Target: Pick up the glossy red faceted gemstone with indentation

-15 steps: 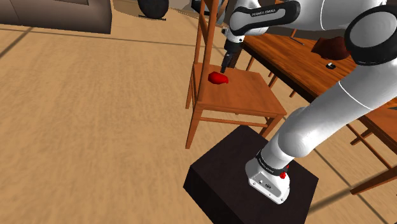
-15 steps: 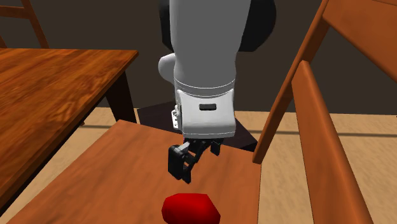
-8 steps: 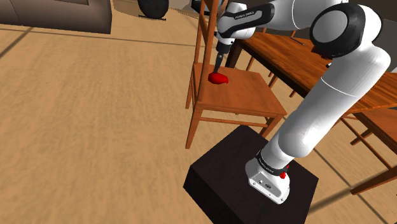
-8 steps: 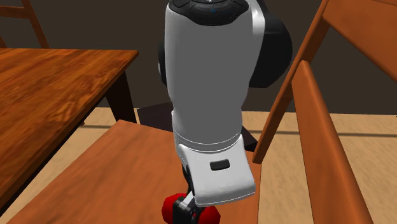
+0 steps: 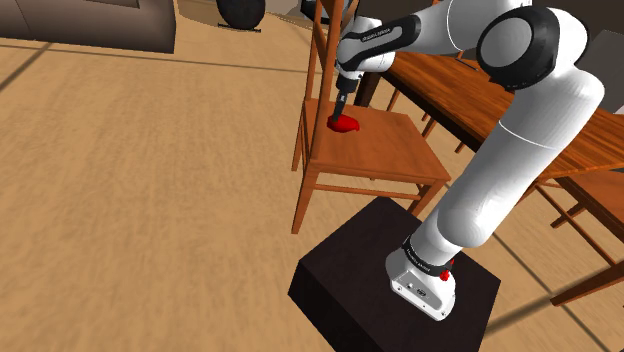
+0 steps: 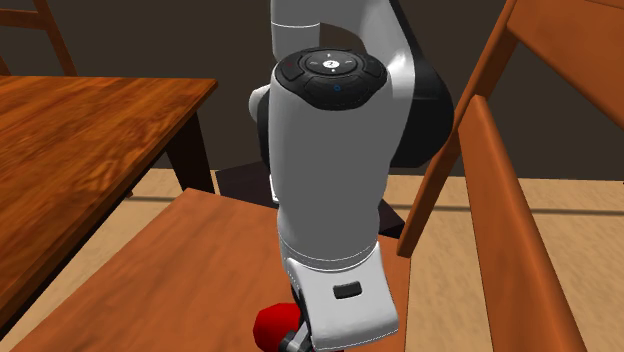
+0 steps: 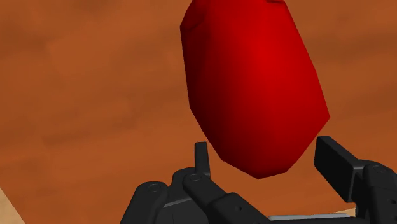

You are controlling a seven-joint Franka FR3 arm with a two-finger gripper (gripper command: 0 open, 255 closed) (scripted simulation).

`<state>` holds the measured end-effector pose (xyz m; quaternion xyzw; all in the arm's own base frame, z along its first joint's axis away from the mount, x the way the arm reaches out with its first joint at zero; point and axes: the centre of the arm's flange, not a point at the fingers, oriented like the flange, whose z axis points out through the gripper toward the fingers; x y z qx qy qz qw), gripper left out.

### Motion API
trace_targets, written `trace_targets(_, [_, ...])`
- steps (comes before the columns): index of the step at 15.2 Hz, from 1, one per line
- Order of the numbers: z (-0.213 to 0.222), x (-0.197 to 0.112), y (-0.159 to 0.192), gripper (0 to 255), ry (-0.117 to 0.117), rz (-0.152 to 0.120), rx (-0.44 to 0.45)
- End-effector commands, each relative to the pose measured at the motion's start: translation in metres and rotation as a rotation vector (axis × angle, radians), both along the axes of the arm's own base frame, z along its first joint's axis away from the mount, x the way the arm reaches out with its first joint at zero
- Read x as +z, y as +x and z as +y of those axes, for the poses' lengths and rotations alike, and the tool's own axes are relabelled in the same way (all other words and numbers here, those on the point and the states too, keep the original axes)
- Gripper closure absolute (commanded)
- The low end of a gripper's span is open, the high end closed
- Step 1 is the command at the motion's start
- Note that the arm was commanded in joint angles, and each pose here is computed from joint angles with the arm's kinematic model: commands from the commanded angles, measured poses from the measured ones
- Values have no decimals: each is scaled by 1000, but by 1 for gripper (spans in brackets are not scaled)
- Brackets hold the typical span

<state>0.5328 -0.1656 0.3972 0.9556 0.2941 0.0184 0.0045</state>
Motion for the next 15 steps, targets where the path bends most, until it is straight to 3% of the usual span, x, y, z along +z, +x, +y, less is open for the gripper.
trace_targets(1, [0, -2, 0, 255, 0, 1, 0])
trace_targets(9, [0, -2, 1, 255, 0, 1, 0])
trace_targets(15, [0, 30, 1, 255, 0, 1, 0])
